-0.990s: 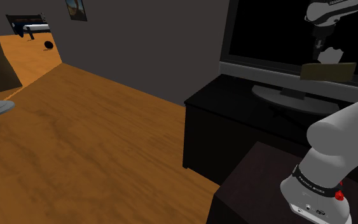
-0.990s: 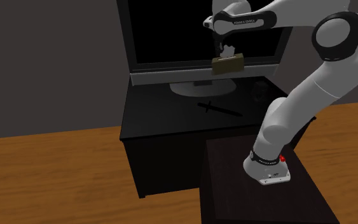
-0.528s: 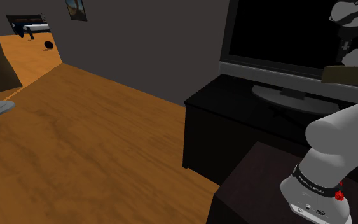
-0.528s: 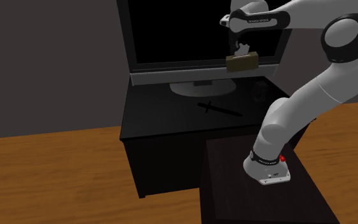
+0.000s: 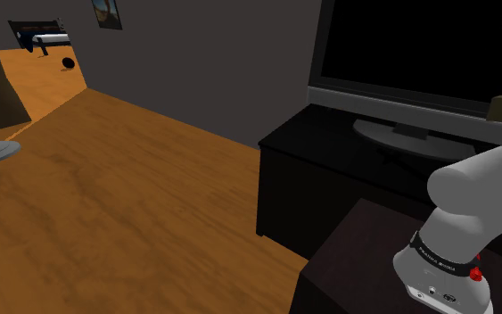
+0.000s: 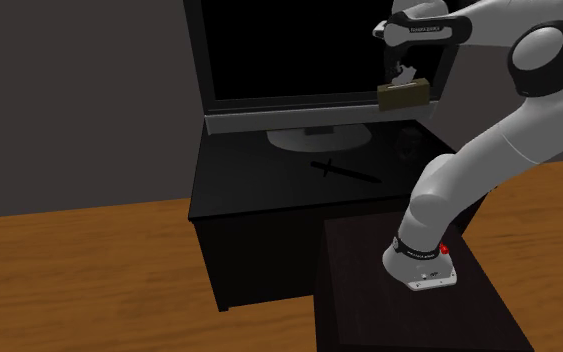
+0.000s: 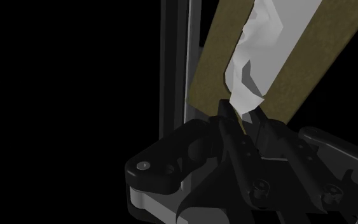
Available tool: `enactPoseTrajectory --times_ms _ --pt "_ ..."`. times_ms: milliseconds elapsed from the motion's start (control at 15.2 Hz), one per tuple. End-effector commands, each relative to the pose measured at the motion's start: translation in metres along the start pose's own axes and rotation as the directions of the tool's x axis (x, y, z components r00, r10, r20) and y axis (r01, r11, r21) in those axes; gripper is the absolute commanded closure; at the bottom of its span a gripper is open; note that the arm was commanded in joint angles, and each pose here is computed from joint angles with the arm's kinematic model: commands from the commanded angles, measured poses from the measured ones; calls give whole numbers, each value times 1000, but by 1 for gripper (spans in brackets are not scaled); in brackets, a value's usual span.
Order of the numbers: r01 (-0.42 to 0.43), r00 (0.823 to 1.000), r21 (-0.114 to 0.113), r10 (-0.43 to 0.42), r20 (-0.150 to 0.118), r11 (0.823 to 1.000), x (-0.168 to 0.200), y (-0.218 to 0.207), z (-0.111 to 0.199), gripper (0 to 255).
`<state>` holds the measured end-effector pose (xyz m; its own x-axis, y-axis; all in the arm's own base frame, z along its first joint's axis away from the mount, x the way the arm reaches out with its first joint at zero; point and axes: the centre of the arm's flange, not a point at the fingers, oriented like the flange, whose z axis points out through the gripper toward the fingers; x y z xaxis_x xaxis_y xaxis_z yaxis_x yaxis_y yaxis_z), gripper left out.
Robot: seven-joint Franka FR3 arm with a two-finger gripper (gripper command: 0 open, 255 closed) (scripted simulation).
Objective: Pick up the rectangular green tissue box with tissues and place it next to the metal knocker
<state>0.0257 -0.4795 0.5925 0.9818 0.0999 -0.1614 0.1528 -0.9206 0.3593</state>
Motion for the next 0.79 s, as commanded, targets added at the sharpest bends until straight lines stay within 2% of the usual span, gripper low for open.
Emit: enactPoseTrajectory --times_ms 0,726 --pt "1 1000 -1 -1 1 1000 -27 6 10 255" --pt "1 1000 -1 -1 1 1000 -166 29 43 255"
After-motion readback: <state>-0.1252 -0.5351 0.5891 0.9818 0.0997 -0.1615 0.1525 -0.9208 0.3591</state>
